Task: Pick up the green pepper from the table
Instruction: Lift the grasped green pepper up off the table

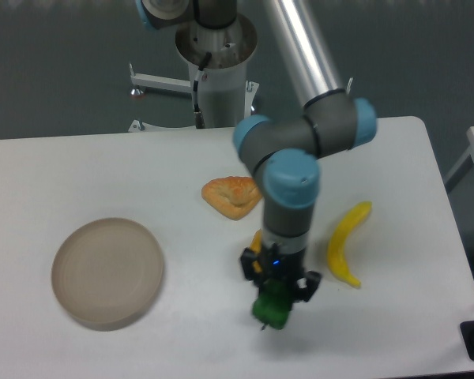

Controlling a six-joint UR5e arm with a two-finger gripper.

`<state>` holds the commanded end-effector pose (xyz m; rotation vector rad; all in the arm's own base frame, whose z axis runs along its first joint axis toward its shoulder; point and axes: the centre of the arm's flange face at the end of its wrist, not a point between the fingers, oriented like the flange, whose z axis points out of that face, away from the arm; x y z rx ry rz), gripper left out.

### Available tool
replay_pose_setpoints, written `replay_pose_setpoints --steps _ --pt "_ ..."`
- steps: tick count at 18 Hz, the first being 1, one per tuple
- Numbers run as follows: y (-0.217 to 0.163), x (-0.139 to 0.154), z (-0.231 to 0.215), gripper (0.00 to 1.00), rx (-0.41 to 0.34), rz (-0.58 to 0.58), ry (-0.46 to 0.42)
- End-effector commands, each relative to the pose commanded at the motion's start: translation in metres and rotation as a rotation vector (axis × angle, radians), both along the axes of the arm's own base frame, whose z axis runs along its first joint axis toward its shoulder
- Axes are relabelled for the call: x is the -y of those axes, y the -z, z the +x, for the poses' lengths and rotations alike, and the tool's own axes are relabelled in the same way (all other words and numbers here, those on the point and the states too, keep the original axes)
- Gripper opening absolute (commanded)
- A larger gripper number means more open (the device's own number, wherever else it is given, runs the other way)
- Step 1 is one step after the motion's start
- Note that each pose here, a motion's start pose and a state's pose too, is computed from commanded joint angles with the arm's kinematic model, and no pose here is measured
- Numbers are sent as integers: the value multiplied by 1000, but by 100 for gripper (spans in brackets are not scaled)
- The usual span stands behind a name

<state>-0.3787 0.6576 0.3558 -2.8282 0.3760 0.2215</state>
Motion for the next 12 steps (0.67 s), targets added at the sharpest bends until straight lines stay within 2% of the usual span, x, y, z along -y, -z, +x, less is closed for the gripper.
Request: replay_pose_setpoints --steps 6,12 --pt "-3 22 -31 36 -42 -24 99" --pt "1 27 -36 36 -49 -38 107"
